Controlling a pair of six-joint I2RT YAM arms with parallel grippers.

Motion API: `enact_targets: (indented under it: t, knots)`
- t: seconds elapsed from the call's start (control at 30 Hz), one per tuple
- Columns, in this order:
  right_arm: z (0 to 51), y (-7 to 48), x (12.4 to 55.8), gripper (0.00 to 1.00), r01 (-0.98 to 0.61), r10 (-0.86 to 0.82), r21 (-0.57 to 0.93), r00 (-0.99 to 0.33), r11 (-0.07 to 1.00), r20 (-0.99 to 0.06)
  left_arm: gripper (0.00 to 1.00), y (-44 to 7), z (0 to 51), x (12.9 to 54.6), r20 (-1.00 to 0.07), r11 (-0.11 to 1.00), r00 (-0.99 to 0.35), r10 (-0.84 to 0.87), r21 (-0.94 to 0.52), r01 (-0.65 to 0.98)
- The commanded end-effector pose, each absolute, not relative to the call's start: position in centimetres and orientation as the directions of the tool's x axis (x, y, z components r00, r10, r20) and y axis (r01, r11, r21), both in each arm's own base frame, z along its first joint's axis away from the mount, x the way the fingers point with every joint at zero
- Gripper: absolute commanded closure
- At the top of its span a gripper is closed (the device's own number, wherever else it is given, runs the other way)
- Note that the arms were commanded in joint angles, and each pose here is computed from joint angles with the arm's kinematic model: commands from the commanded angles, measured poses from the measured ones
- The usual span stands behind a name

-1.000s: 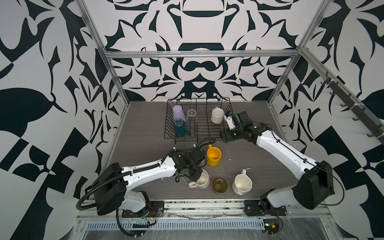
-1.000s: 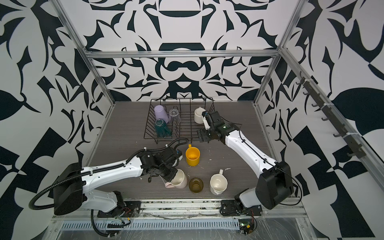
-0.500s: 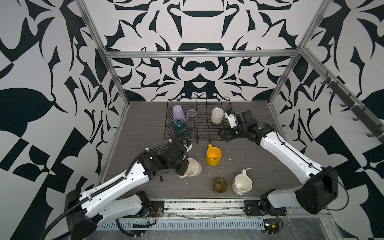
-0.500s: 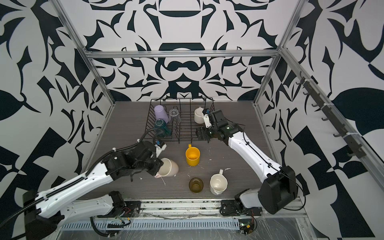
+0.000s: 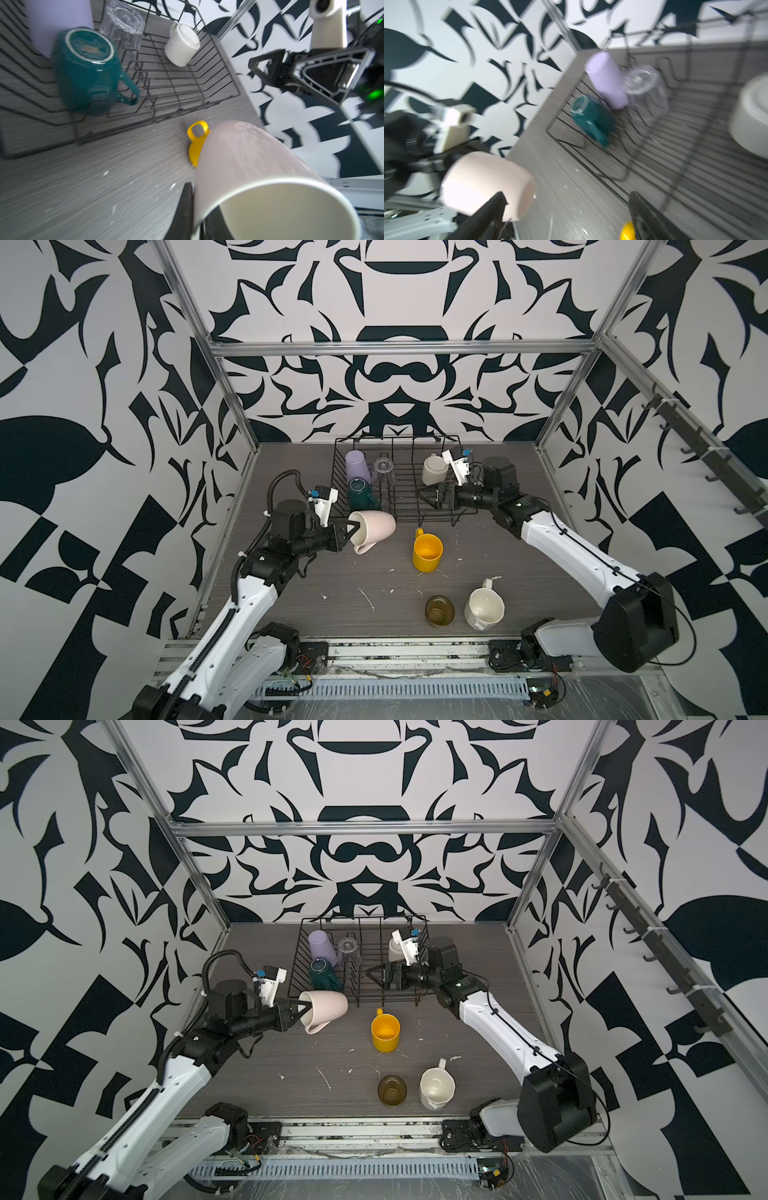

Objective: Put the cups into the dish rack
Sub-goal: 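Raise the pink mug toward the rack while the right gripper reaches to it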

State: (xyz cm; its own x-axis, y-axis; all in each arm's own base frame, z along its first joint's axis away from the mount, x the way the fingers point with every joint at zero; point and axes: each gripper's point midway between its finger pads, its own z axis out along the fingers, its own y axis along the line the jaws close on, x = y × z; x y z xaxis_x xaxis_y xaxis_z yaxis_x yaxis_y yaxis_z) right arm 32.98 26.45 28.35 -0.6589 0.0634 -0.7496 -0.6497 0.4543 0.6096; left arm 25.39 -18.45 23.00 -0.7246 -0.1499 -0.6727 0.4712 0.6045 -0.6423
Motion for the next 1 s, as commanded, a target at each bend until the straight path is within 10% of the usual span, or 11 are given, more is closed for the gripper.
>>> enact_targets:
  t: [0.0, 0.97]
  knots:
    - [34.3, 28.1, 31.7, 0.06, -0.787, 0.125, 0.569, -0.556, 0.24, -0.822, 1.0, -20.3, 29.6, 24.8, -0.751, 0.377, -0.633, -0.186, -0.649, 0.66]
    - [36.1, 34.0, 26.4, 0.07, -0.893, 0.058, 0.446, -0.449, -0.053, -0.892, 1.0, -21.3, 31.7, 24.1, -0.763, 0.205, -0.616, -0.196, -0.647, 0.735]
